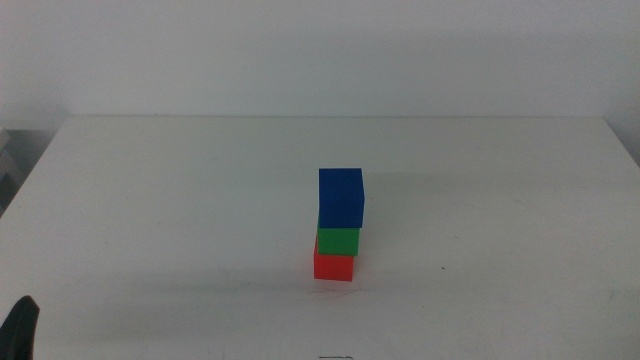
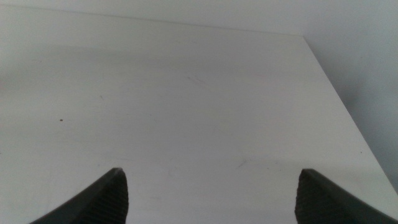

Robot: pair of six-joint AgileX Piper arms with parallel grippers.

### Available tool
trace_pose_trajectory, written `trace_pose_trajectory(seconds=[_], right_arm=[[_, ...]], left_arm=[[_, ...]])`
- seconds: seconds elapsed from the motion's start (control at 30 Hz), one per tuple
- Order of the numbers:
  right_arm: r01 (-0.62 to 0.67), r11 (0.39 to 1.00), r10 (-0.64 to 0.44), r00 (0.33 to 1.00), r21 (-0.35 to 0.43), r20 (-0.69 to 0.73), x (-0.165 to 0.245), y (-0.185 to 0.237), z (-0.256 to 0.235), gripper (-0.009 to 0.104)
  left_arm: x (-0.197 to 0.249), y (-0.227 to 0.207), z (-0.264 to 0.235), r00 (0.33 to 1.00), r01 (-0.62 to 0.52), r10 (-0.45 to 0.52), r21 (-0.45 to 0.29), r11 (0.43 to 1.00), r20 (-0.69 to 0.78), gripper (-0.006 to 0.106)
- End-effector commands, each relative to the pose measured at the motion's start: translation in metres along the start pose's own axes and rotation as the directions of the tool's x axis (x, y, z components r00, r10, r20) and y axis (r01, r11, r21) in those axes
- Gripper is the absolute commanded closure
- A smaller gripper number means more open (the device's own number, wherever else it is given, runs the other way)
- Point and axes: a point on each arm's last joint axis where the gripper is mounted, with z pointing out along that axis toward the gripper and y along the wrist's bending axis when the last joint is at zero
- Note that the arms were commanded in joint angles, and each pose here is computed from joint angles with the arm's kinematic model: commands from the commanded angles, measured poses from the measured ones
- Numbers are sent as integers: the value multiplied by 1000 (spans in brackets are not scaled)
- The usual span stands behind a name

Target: Stack red cubes first, then green, then blue cubes in a specific spot.

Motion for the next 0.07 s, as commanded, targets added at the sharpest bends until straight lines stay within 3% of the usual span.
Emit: trace_pose_trajectory(seconds=[0.0,0.03], right_arm=[[17,1000,-19,993,18,115,-13,-2,-4,13],[17,1000,-19,993,18,115,-13,-2,-4,13]], left_arm=[[-10,0,-2,994,23,-22,0,1000,108,7],[-10,0,-2,994,23,-22,0,1000,108,7]])
